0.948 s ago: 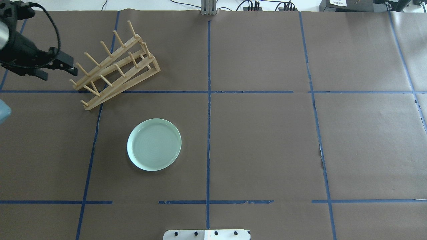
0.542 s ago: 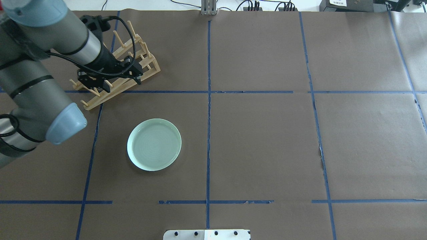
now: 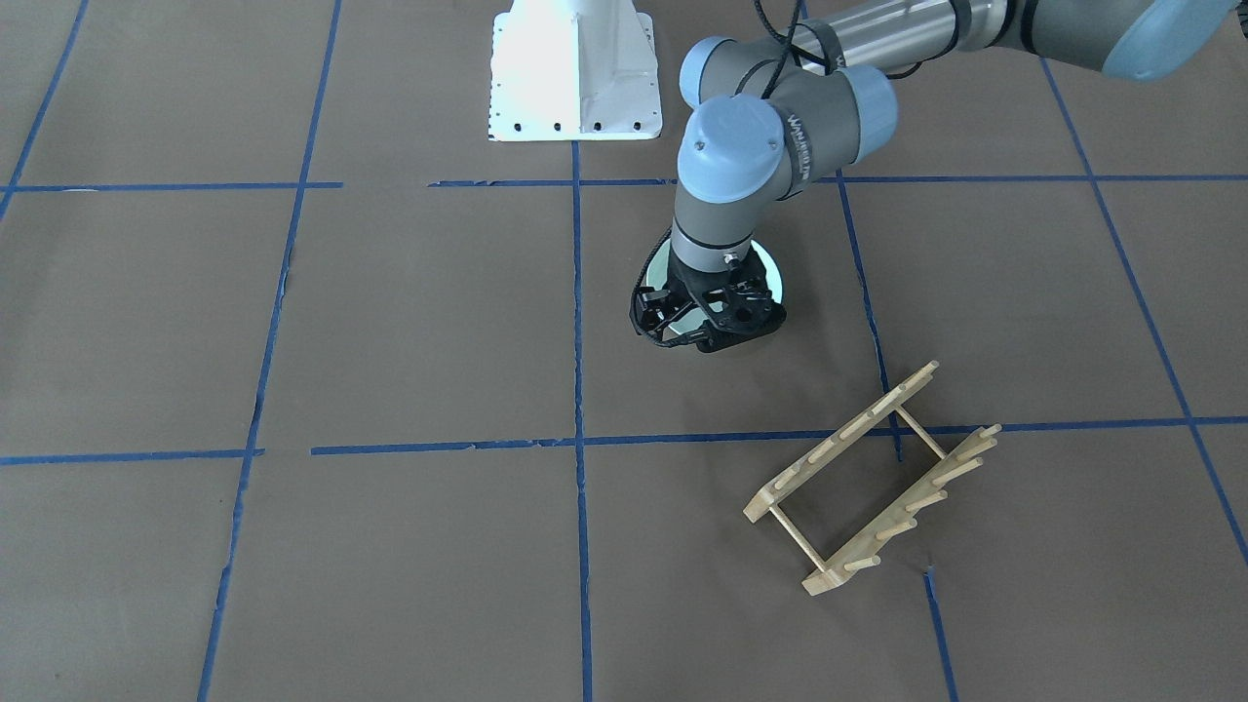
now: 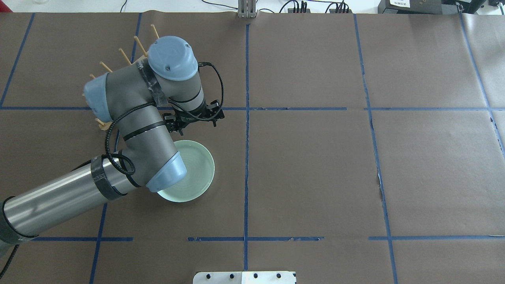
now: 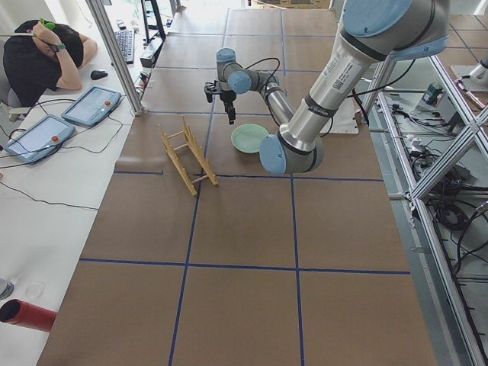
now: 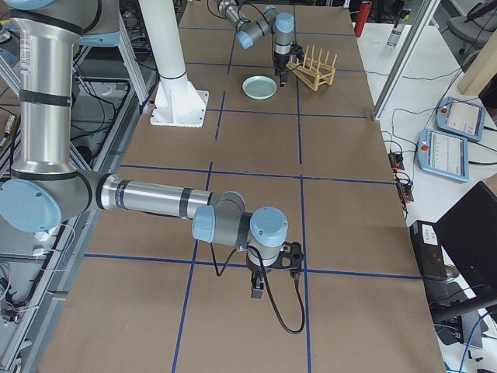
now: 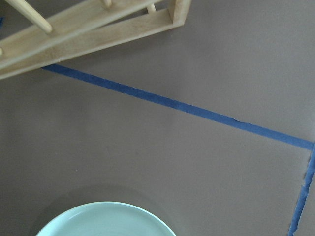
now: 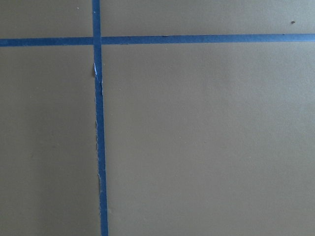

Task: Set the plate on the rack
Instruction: 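Move the left gripper past the wooden rack down to the green plate's rim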

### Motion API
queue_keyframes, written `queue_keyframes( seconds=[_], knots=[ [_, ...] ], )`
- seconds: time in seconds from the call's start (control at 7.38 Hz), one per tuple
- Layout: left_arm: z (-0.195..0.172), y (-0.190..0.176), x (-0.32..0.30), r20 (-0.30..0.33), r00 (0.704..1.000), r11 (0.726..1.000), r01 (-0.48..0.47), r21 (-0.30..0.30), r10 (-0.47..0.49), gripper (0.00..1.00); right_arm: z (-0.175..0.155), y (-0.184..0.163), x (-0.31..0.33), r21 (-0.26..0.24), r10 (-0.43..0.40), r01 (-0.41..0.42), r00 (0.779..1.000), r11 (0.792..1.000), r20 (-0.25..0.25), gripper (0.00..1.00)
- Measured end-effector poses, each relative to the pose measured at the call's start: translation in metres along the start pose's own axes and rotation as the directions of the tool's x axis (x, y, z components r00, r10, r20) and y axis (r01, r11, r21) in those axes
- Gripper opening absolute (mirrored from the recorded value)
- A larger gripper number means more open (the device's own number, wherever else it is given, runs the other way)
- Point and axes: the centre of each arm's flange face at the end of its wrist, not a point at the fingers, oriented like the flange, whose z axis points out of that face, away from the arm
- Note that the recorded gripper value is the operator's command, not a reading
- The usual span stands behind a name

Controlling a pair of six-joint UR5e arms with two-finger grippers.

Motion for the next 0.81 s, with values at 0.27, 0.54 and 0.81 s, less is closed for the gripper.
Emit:
queue_keyframes(
  seconds=[0.27,0.54,0.81],
  knots=[
    [0.030,0.032,0.011,0.039,0.999,1.000,-0.019,-0.006,0.020,0.82,0.000,0.000,0.000,0.000,0.000,0.000,1.000,1.000,0.000,1.00],
    [0.047,0.058,0.016,0.056,0.998,0.999,-0.040,-0.022,0.041,0.70,0.000,0.000,0.000,0.000,0.000,0.000,1.000,1.000,0.000,1.00],
    [0.052,0.071,0.019,0.058,0.998,0.999,-0.038,-0.031,0.039,0.37,0.000,0.000,0.000,0.000,0.001,-0.001,1.000,1.000,0.000,1.00]
  ],
)
